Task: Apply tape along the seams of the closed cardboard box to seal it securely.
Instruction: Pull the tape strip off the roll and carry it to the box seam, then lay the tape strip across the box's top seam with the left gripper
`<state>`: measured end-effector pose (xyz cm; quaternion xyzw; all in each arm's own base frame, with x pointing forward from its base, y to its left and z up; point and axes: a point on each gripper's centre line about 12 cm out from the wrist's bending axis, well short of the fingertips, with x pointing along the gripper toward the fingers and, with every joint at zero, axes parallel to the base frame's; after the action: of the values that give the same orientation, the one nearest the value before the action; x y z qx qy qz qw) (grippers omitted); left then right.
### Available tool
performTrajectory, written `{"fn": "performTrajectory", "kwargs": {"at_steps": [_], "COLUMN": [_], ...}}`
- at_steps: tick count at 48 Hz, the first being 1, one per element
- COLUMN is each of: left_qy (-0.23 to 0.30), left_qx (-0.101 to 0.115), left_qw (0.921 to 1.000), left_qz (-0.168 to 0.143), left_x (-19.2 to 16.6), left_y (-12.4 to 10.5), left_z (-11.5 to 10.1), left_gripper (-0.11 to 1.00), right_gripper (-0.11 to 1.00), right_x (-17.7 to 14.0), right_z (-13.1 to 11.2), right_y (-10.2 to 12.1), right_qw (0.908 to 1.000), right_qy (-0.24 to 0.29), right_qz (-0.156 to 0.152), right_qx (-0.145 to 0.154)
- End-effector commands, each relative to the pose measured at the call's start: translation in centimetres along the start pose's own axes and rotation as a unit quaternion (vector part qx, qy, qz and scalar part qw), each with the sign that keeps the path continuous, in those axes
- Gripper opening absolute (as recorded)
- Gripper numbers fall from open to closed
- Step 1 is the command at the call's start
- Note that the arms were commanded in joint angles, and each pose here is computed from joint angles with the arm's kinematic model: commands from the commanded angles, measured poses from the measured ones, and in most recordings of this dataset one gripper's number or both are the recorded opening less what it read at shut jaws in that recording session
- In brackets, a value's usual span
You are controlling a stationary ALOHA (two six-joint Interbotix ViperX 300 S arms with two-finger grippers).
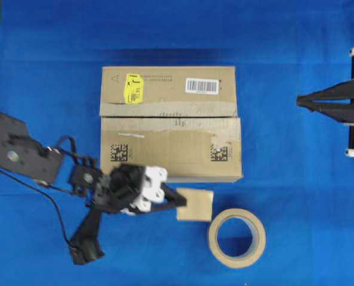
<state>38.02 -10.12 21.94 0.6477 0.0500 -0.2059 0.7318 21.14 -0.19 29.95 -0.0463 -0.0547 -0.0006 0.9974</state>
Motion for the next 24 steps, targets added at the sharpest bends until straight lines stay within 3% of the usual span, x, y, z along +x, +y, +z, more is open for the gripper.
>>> {"fn": "performTrajectory", "kwargs": {"at_steps": [1, 7, 14, 24], "left_qy": [0.008, 0.032, 0.065, 0.104], "left_qx": [0.003, 0.034, 0.086, 0.104], "left_qw": [0.9994, 0.9983, 0.9935, 0.9885], "left_qz": [0.034, 0.036, 0.035, 0.035], "left_x": [-1.7, -3.1, -4.4, -5.3], "left_y": [1.7, 1.4, 1.3, 1.6], "left_z": [-0.8, -2.6, -4.9, -7.7], "left_gripper": [0.02, 0.02, 0.02, 0.02], "right_gripper": [0.00, 0.00, 0.00, 0.00], "right_x": [0.4, 0.5, 0.7, 1.1], "right_z": [1.6, 2.0, 2.4, 1.9], "right_y": [-0.1, -0.1, -0.1, -0.1], "right_qw": [0.9998, 0.9996, 0.9995, 0.9997], "right_qy": [-0.021, -0.026, -0.029, -0.020], "right_qz": [0.000, 0.000, 0.001, 0.003], "right_qx": [-0.005, -0.006, -0.012, -0.012]}}
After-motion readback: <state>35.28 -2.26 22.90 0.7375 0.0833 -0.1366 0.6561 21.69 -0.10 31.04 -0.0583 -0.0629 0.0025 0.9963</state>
